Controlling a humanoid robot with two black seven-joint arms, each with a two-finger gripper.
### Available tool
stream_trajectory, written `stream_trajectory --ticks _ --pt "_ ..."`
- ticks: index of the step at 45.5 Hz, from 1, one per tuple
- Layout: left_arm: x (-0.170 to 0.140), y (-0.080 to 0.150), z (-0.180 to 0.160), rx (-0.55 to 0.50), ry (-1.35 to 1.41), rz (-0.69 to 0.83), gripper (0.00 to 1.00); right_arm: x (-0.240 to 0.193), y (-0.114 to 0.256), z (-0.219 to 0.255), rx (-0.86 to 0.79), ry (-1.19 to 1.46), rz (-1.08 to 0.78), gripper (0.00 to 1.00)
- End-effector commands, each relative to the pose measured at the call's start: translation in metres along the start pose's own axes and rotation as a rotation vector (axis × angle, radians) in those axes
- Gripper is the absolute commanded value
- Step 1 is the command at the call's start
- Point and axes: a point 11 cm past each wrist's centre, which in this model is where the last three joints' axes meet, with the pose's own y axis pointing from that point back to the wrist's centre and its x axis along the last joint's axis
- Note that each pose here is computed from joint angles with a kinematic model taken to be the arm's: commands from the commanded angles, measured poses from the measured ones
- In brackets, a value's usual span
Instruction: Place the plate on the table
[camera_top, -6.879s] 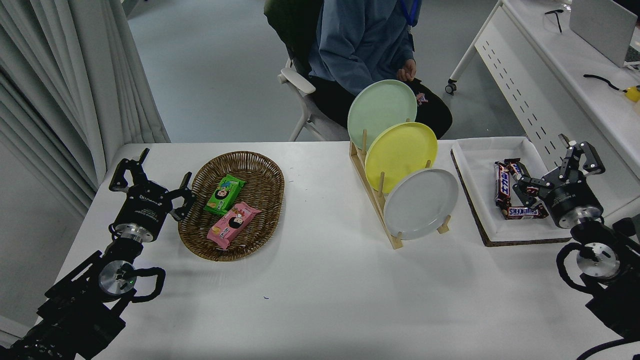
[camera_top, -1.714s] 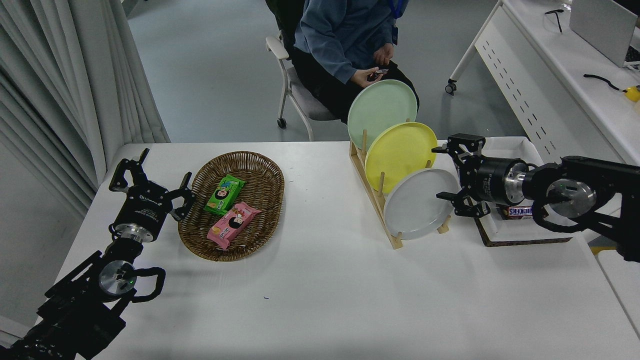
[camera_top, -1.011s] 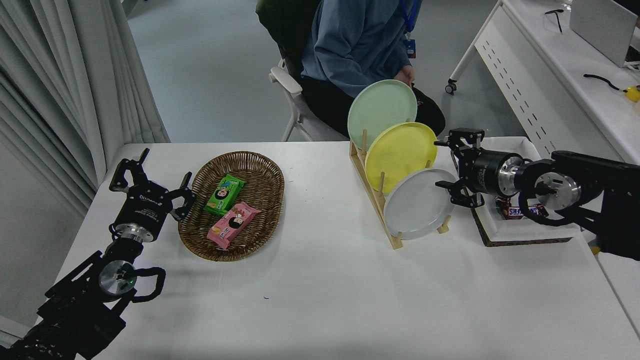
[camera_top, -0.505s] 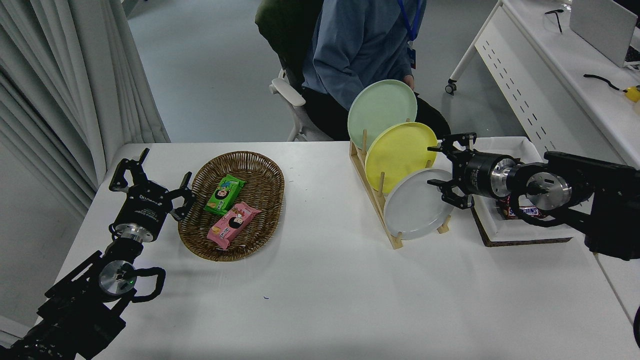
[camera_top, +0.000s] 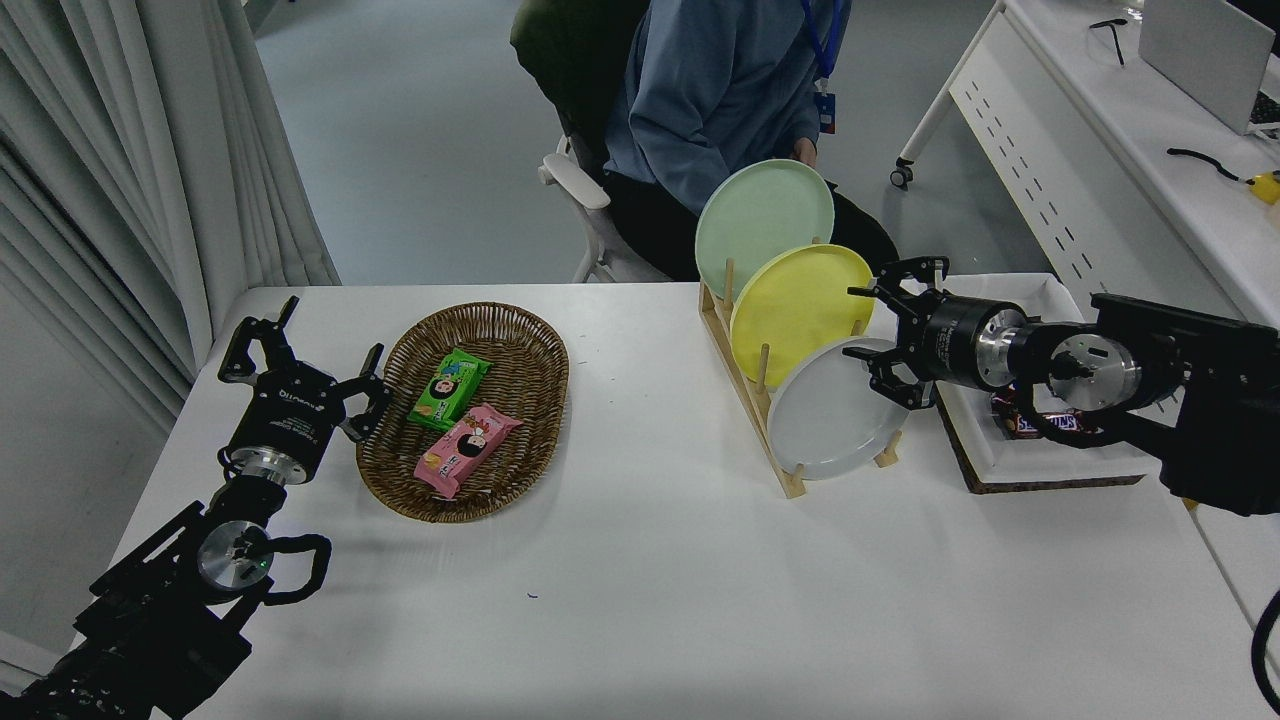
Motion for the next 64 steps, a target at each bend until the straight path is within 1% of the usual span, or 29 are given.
stream_trajectory --ticks 1,2,18,32,39,46,57,64 --pt "0.0 0.0 0.0 0.0 0.0 0.0 1.0 0.001 0.0 0.005 -0.032 -0.021 0.006 0.54" --pt "0.0 0.0 0.0 0.0 -0.001 0.0 1.0 0.001 0.0 0.005 -0.034 -0.021 0.011 0.52" --pt "0.0 0.0 0.0 0.0 -0.001 0.0 1.0 0.004 0.001 0.001 -0.029 -0.002 0.033 0.52" --pt "0.001 0.0 0.0 -0.001 0.0 0.002 1.0 0.005 0.002 -0.002 -0.025 0.005 0.038 0.46" --pt "0.0 0.0 0.0 0.0 -0.001 0.001 1.0 0.006 0.002 -0.002 -0.027 0.013 0.039 0.46" --pt "0.0 0.0 -0.001 0.001 0.001 -0.001 1.0 0.006 0.003 -0.005 -0.021 0.053 0.042 0.42" --pt "0.0 0.0 -0.001 0.001 0.001 -0.001 1.0 0.006 0.004 -0.006 -0.023 0.077 0.041 0.41" --pt "0.0 0.0 0.0 0.0 -0.001 0.001 1.0 0.006 0.004 -0.008 -0.024 0.101 0.042 0.38"
